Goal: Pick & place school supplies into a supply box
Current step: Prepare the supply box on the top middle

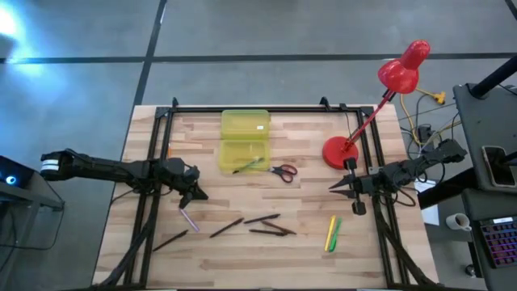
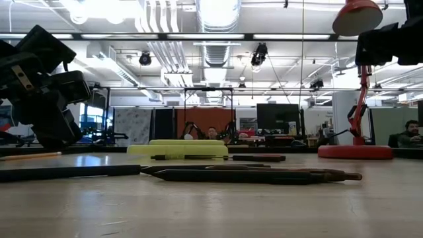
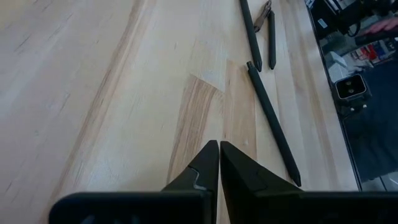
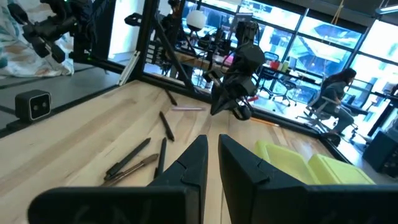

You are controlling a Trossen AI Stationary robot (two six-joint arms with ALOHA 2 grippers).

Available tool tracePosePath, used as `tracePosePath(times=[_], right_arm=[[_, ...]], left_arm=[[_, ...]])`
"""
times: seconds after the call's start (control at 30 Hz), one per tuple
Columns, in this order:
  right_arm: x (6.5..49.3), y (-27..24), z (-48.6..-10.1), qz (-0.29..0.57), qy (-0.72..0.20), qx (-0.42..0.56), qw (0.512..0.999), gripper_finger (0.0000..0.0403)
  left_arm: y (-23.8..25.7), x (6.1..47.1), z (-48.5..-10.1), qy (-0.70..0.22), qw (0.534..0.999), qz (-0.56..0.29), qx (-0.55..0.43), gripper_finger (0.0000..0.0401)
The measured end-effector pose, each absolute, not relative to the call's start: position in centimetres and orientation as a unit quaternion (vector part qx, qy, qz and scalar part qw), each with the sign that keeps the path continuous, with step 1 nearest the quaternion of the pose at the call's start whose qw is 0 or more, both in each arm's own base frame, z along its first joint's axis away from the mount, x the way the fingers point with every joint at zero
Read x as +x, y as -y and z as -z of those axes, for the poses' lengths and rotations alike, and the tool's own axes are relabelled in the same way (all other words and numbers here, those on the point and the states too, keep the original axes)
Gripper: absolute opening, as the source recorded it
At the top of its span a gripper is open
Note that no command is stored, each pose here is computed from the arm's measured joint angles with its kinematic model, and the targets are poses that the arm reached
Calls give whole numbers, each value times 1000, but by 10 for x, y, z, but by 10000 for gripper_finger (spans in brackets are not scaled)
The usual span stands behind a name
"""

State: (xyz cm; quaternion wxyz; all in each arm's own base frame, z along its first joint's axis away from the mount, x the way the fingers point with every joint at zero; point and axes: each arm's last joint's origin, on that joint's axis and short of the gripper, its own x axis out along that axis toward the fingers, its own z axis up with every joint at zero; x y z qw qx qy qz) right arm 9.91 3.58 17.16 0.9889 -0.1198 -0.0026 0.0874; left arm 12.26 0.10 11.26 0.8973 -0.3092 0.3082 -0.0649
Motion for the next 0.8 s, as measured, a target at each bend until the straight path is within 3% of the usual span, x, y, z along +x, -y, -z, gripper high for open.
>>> tracePosePath(times=[0.27,0.8], right_arm=[[99,-36,-161,-93,-50,-132,986,31],[106,-37,-159,-53,-78,41,995,31]], left_arm=[[-1,123,-113,-308,897,65,-309,0],[-1,123,-113,-308,897,67,-310,0]])
